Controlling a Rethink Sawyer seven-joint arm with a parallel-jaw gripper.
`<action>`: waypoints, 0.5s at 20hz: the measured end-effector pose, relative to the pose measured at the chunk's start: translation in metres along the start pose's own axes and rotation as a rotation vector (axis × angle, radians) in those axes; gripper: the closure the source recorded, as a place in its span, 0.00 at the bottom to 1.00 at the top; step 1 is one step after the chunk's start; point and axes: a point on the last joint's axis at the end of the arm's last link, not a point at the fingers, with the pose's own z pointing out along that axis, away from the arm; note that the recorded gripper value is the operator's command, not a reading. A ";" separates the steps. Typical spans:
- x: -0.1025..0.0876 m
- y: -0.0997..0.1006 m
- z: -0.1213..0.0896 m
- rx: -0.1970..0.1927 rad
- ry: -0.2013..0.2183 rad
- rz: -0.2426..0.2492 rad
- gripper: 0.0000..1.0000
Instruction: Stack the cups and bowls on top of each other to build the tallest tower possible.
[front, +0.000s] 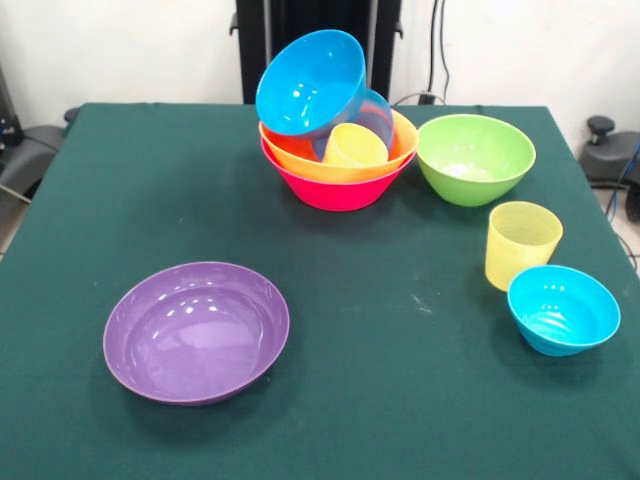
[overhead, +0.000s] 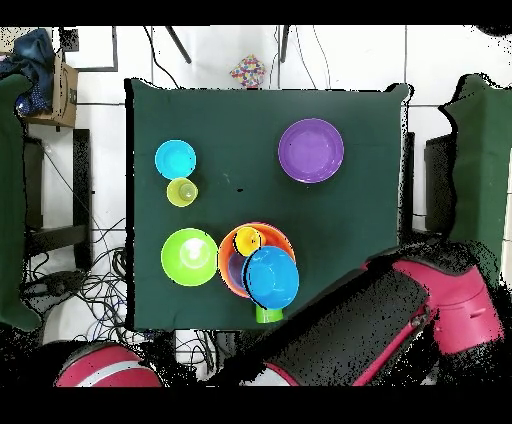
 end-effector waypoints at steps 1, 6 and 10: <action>-0.002 -0.001 0.002 0.000 0.000 -0.004 0.00; -0.014 -0.006 0.020 -0.016 -0.007 -0.025 0.00; -0.017 -0.009 0.029 -0.024 -0.006 -0.031 0.00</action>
